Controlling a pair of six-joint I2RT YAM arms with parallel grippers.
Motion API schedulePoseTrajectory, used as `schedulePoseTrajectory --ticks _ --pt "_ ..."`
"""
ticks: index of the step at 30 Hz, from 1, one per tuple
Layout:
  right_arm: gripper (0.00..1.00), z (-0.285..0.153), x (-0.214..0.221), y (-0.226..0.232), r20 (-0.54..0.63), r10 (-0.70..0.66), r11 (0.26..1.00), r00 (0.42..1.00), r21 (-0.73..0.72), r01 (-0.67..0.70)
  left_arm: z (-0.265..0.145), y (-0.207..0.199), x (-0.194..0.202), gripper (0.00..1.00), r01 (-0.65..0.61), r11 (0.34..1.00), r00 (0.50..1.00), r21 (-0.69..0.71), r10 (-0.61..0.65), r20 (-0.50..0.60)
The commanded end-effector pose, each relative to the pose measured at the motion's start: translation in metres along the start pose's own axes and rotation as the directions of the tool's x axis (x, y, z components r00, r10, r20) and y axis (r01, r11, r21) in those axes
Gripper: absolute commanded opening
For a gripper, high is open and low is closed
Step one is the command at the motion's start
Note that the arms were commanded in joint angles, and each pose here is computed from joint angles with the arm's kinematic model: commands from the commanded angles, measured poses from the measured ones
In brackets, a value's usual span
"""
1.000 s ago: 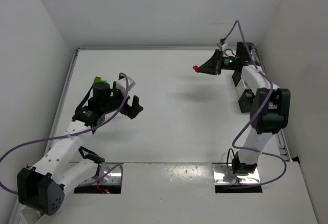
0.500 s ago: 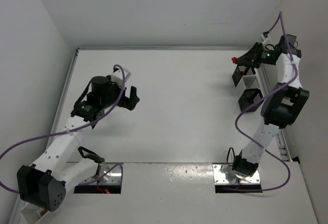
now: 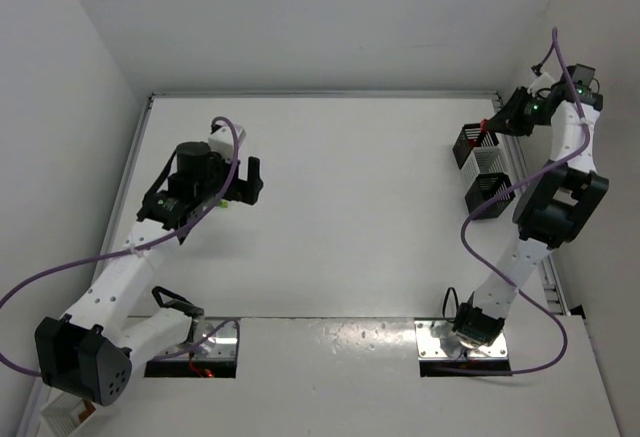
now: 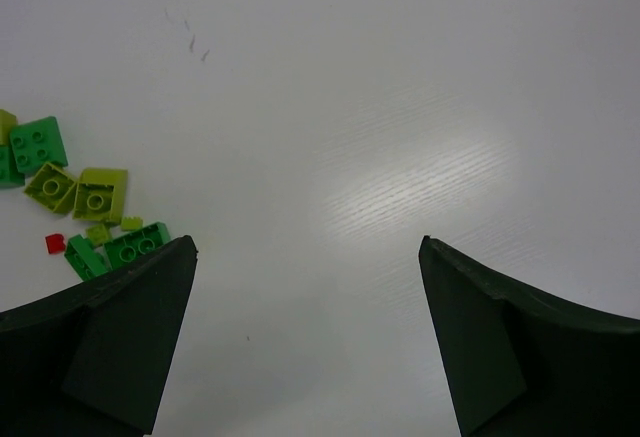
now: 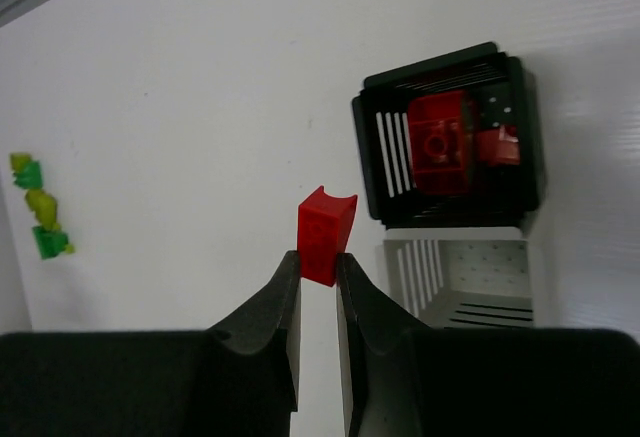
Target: Sort the legos into containers by color
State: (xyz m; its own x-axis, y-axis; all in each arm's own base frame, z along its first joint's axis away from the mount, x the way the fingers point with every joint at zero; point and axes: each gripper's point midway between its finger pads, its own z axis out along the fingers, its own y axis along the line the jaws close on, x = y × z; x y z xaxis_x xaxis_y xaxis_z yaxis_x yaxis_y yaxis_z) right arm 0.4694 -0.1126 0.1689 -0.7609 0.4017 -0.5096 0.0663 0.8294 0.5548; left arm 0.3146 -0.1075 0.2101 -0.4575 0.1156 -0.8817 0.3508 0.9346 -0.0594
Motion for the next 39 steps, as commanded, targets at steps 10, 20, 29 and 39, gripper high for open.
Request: schedulePoseTrajectory --ticks 10,20,29,39 --pt "0.00 0.012 -0.046 -0.044 0.090 -0.081 0.972 0.993 0.229 0.058 -0.004 0.026 -0.020 1.00 0.078 0.992 0.996 -0.099 -0.074 0.040" --pt "0.07 0.027 -0.044 -0.047 0.063 -0.113 0.969 0.992 0.230 0.096 0.000 0.033 -0.015 1.00 0.079 0.990 0.997 -0.116 -0.076 0.023" --pt "0.45 0.038 -0.042 -0.034 0.046 -0.141 0.970 0.989 0.204 0.129 -0.001 0.046 -0.014 1.00 0.107 0.982 0.994 -0.156 -0.106 0.019" --pt "0.47 -0.025 -0.015 0.098 0.148 -0.515 0.857 0.844 0.056 0.512 -0.022 0.101 0.006 1.00 0.115 0.944 0.991 -0.310 -0.131 -0.032"
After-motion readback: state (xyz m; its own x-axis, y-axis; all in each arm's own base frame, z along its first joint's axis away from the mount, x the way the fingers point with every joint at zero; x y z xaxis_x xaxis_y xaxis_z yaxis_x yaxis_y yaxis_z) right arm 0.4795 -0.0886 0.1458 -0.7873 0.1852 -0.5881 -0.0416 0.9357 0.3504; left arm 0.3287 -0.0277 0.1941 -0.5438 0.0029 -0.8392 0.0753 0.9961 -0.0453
